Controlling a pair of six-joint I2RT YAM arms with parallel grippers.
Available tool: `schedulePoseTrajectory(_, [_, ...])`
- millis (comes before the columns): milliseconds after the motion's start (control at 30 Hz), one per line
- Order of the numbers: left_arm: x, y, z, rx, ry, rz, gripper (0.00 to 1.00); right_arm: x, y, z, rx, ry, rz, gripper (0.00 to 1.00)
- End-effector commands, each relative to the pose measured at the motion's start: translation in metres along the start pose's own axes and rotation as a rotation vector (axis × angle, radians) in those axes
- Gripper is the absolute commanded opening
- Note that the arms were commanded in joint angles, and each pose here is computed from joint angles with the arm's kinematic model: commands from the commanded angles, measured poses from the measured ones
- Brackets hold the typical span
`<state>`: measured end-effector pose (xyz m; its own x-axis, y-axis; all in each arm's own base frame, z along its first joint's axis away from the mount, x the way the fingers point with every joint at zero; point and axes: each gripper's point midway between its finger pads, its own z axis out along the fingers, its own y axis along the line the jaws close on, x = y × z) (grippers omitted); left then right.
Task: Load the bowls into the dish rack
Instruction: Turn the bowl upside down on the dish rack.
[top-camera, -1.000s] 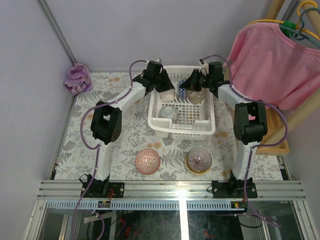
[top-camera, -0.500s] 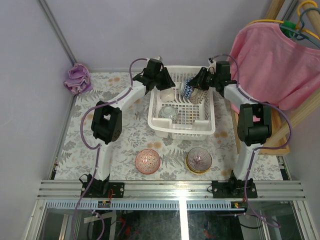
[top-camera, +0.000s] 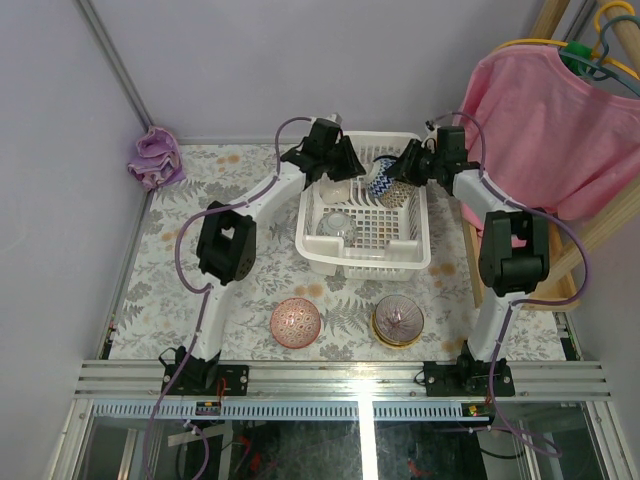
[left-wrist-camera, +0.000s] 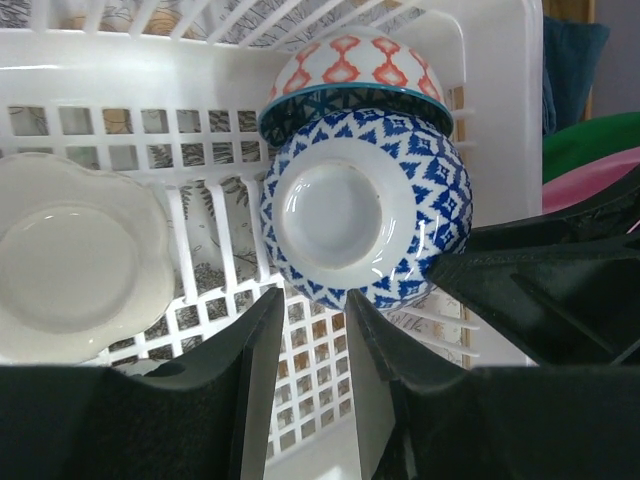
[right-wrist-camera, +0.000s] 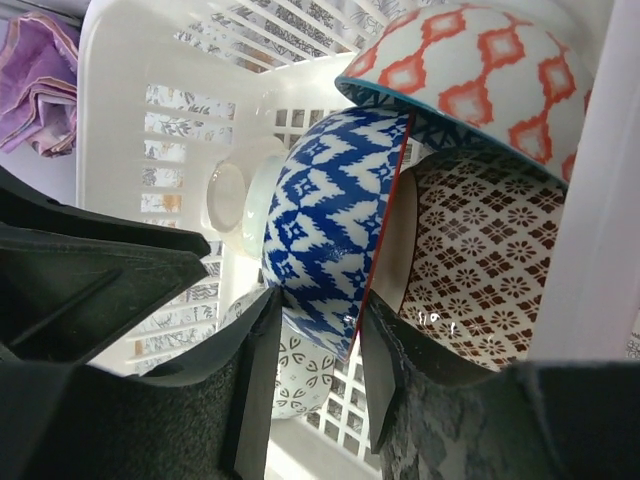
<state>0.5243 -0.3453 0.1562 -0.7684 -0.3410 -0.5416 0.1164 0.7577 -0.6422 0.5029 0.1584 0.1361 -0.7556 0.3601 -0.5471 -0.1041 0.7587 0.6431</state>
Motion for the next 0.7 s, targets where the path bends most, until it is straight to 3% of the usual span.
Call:
schedulePoseTrajectory(0, [-0.006, -0.019, 0.005, 0.044, -0.014, 0.007, 0.31, 0.051, -0.054, -0.002, 0.210, 0.134, -0.013, 0.41])
schedulePoseTrajectory(167, [-0.004, -0.022, 0.010, 0.050, -0.013, 0.005, 0.31, 0.054, -0.055, -0.009, 0.226, 0.146, -0.032, 0.43])
schedulePoseTrajectory(400, [-0.010, -0.028, 0.005, 0.064, -0.036, 0.004, 0.31, 0.064, -0.057, -0.018, 0.231, 0.156, -0.044, 0.31])
schedulePoseTrajectory(667, [-0.024, -0.037, 0.004, 0.085, -0.064, 0.002, 0.31, 0.068, -0.050, -0.029, 0.219, 0.160, -0.067, 0.31])
